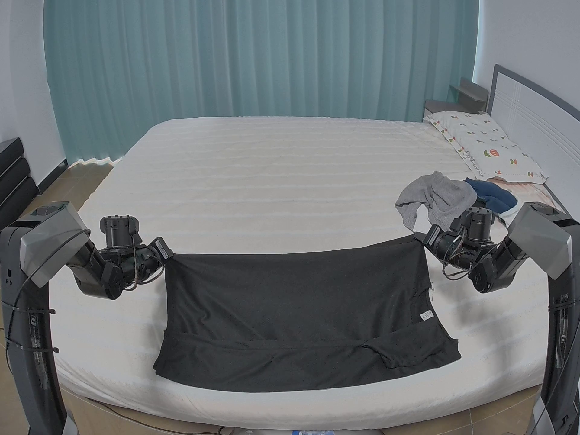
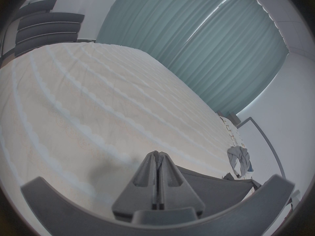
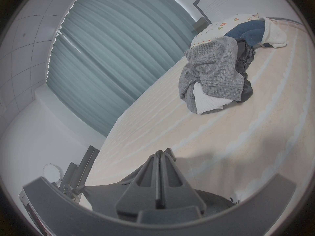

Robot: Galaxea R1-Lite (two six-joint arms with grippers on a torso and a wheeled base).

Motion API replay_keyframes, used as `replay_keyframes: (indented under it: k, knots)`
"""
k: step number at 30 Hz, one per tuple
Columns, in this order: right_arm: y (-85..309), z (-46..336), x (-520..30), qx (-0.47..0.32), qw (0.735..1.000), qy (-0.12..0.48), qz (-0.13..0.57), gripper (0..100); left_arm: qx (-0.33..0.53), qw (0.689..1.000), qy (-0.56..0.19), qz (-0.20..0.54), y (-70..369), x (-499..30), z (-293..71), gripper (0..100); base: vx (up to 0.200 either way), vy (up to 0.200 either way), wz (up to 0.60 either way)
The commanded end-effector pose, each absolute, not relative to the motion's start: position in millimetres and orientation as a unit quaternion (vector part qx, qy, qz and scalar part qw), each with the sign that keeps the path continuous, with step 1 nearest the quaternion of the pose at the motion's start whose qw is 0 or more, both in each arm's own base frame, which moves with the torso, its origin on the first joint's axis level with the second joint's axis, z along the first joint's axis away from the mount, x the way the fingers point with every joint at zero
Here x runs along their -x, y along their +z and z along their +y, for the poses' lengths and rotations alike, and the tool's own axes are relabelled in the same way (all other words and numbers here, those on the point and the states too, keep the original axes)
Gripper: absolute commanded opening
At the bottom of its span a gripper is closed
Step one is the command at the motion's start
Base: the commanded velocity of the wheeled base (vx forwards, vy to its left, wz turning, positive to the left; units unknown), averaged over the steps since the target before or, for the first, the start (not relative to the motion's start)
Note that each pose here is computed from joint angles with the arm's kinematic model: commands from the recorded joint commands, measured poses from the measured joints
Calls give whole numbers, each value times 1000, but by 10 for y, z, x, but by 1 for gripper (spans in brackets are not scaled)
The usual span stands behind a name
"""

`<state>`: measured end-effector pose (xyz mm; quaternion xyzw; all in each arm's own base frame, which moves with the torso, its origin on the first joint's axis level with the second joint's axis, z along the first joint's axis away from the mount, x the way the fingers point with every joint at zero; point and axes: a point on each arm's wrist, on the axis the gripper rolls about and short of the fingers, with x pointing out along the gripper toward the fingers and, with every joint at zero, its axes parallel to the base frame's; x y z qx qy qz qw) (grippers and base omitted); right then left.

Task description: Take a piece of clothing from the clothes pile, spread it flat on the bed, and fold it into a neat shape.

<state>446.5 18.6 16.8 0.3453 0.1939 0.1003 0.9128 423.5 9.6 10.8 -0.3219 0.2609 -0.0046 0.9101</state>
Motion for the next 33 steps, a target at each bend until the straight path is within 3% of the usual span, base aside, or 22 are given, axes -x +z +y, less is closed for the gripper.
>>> replay_keyframes:
  k: [1, 33]
  knots:
    - [262, 135, -4422, -346, 914, 102, 185, 0, 322, 910, -9, 261, 150, -4195, 100, 0, 0, 0, 0]
    - [-27, 9, -3930, -321, 904, 131, 250, 0, 268, 916, -16, 298, 92, -3917, 83, 0, 0, 0, 0]
